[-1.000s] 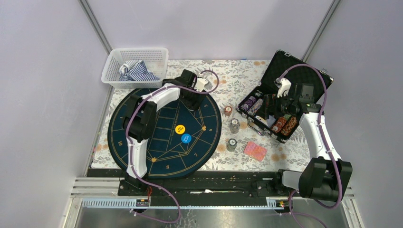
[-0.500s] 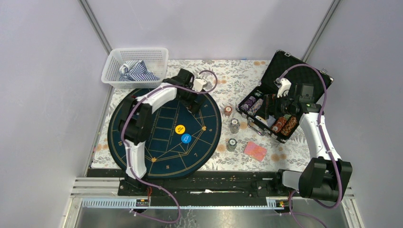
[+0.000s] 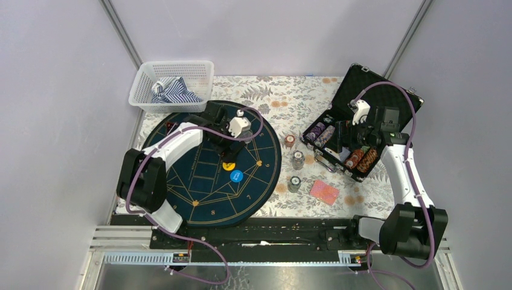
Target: Distribute texas hold em gaming equipment
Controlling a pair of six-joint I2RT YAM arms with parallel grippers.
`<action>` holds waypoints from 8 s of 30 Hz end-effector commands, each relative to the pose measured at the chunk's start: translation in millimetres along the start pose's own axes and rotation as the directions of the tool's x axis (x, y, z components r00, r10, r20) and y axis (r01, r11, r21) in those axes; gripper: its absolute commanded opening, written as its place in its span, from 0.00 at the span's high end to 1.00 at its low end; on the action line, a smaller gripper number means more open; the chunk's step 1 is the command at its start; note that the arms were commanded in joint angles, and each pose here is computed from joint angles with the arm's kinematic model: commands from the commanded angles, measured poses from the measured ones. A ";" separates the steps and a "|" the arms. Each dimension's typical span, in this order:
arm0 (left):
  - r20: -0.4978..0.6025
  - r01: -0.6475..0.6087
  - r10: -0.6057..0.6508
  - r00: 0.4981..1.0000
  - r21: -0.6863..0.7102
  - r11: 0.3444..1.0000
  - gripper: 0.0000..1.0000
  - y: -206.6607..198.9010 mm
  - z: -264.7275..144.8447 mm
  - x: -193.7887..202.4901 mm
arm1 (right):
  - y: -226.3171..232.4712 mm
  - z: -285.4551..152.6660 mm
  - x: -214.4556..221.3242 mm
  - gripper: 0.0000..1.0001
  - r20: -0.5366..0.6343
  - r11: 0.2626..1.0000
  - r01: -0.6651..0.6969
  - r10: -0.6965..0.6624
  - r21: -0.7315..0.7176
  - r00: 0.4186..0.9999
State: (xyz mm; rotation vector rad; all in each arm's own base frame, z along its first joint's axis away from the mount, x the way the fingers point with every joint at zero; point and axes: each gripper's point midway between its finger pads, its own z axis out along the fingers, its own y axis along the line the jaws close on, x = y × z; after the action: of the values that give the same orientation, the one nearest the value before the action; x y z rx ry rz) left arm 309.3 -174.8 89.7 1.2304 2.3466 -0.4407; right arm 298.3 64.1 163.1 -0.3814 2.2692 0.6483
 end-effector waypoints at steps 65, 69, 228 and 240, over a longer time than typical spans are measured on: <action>0.052 -0.641 0.655 0.754 0.272 0.717 0.46 -87.1 38.9 90.7 | 6.4 -1.9 4.0 0.00 0.002 1.000 0.019 -0.019 -0.024 1.000; 0.068 -0.632 0.640 0.765 0.264 0.729 0.42 -89.5 39.2 88.7 | 6.5 -1.9 3.7 0.00 0.004 1.000 0.020 -0.019 -0.024 1.000; -0.080 0.218 -0.255 0.964 -0.316 0.923 0.47 116.4 -81.4 188.4 | -20.9 16.7 12.8 0.00 -0.089 1.000 -0.006 0.008 0.022 0.996; -0.096 0.232 -0.277 0.956 -0.329 0.916 0.45 108.0 -76.5 213.8 | -28.4 6.7 8.7 0.00 -0.119 0.996 0.038 -0.028 0.077 0.993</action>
State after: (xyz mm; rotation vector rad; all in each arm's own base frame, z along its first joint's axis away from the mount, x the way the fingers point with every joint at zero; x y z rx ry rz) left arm 269.5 60.1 38.0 0.8252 2.6124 -0.0797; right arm 304.8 50.4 131.2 -0.3908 2.3968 0.5947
